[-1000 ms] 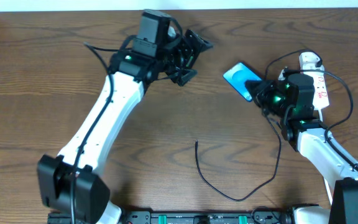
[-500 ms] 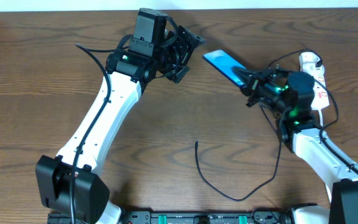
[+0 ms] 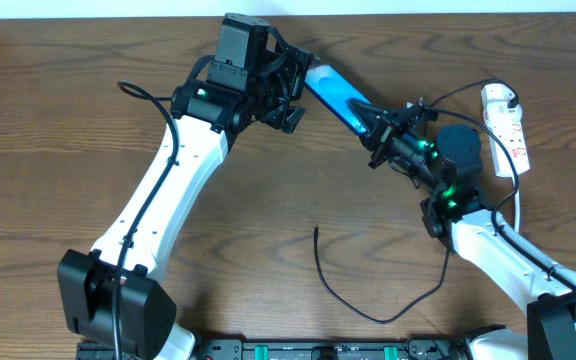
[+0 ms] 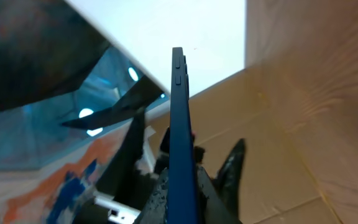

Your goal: Plug charger to phone and switch on socket

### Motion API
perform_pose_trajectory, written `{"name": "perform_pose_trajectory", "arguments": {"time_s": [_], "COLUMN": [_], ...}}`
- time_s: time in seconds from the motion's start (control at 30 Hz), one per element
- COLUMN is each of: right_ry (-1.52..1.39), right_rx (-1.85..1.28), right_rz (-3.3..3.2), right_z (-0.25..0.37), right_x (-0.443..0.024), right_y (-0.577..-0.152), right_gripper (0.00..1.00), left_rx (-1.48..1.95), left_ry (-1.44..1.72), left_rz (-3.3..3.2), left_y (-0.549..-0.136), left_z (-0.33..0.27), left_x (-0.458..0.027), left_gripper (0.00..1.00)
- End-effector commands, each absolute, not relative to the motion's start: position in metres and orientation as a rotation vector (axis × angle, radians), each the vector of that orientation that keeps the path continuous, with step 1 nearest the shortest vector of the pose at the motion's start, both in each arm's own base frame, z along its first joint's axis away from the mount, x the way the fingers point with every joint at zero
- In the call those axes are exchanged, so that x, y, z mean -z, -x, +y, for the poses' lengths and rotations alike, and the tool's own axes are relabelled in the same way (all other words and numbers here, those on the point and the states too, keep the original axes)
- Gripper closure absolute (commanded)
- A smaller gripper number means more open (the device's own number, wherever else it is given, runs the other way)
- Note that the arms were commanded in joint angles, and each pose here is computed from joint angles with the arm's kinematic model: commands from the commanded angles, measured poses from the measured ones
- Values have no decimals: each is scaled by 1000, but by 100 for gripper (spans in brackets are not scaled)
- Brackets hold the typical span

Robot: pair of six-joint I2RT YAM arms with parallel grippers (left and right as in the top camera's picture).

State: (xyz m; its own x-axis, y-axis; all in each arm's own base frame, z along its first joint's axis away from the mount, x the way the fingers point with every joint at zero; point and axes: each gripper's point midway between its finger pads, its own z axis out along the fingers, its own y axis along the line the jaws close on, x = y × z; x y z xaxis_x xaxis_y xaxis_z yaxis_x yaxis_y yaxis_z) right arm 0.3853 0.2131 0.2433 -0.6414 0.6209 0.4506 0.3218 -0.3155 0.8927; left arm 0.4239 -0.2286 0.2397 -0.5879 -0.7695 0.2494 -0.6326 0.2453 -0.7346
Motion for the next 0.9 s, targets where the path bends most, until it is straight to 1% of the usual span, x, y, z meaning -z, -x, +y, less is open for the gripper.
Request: {"name": "perform_pose_trajectory", "arguments": {"time_s": [0.0,0.1,0.4,0.83,0.87], "right_ry": [-1166,-1158,-1133,-1106,-1103], "right_rx": [-2092,-2100,-2122,-2138,-2141], "right_rz": [1608,1620,1635,1623,1628], "right_z": [217,222,232,232,233], "right_x": [-266,-266,-269,-274,-274], "right_y": [-387,-384,-378,-377,-376], "right_gripper": [99,99,99,99,99], "left_rx": [1263,1263,1240,1233,1233], "left_ry": [1368,1363,1181,1166,1166], "left_rz": [2321,2325,2351,2356,2356], "left_y": [-428,-427,-428,-428,-428], "left_z": [-228,-229,-238,-237,-237], "left_x": [-242,-242,-246,-245,-245], "left_gripper": [13,13,14,15,23]}}
